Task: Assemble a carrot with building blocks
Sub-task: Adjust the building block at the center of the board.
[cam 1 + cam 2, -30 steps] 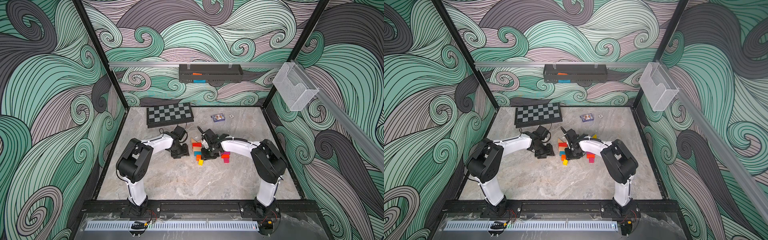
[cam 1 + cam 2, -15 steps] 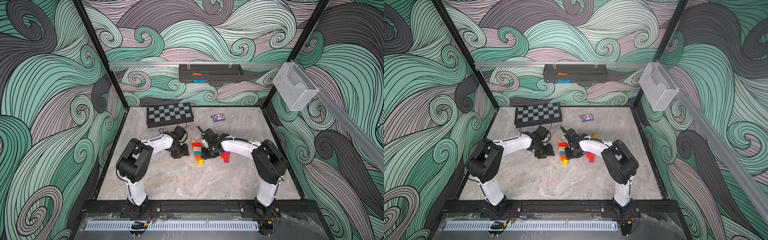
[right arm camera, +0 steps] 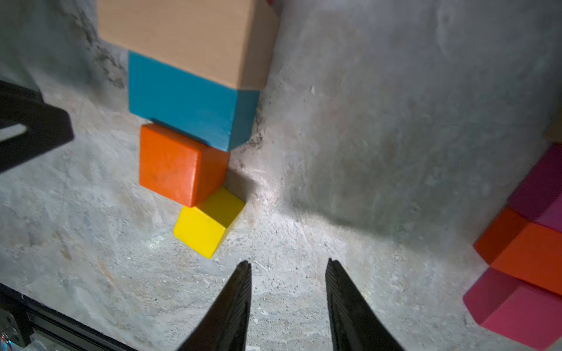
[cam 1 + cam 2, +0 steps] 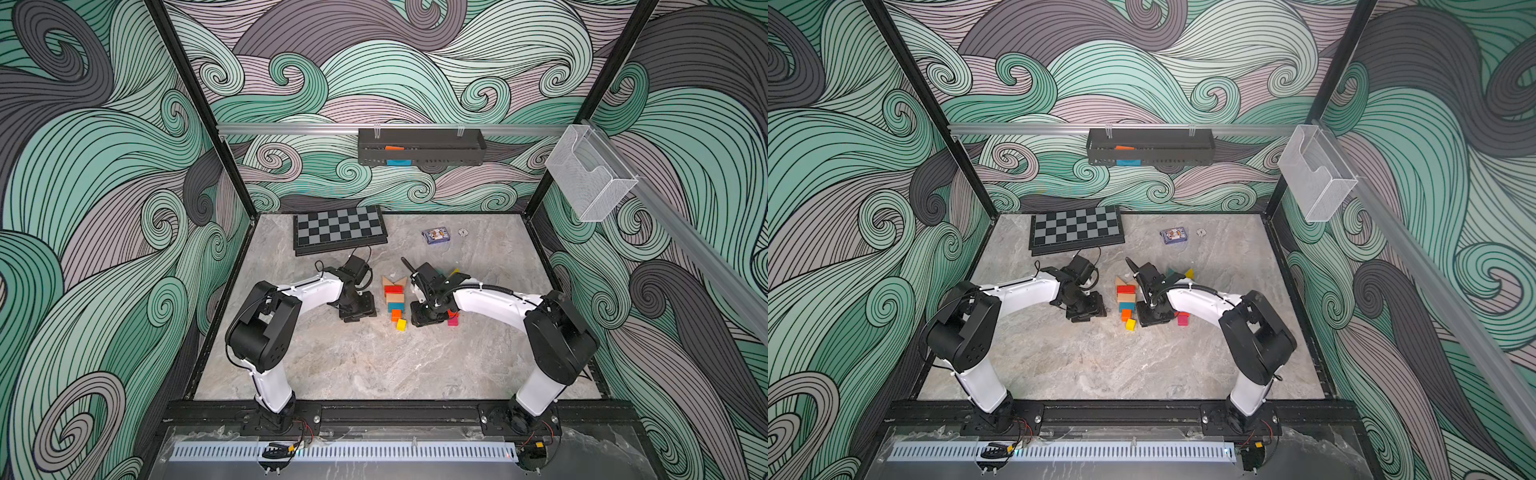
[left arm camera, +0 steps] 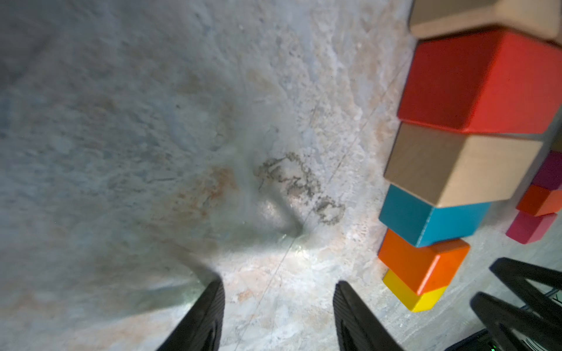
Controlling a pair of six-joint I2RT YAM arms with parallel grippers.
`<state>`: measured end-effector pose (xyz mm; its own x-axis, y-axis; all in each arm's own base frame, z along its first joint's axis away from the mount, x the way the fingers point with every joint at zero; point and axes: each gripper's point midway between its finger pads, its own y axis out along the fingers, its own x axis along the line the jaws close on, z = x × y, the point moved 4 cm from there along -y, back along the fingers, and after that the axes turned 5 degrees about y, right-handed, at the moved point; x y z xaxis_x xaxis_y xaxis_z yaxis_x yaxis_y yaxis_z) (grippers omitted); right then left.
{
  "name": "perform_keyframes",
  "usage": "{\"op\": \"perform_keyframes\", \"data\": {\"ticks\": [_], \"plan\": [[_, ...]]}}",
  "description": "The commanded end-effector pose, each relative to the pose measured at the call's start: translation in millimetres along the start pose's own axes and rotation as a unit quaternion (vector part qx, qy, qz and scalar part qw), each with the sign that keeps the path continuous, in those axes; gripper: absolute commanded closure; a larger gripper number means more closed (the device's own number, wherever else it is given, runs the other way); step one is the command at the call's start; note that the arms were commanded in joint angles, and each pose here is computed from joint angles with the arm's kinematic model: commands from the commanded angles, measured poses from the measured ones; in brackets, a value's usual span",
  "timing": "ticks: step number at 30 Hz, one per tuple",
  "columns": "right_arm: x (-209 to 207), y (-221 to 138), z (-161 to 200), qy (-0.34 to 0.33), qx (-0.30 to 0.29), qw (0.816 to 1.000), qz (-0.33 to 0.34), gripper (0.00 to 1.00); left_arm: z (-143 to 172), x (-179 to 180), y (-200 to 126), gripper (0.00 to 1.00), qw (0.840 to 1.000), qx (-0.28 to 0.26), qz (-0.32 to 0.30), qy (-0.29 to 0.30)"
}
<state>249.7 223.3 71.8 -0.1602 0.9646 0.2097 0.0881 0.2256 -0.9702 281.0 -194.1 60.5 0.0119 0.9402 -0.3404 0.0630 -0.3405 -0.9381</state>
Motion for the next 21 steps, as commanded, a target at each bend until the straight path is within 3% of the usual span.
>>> {"op": "perform_keyframes", "data": {"ticks": [1,21], "plan": [[7,9,2,0.008,0.012,1.000,-0.015,0.57,1,-4,-7,0.41,1.000,-0.004,0.009,-0.001],[19,21,-10,-0.006,0.005,1.000,-0.017,0.58,3,-2,-5,0.41,1.000,0.000,0.004,0.001]]}}
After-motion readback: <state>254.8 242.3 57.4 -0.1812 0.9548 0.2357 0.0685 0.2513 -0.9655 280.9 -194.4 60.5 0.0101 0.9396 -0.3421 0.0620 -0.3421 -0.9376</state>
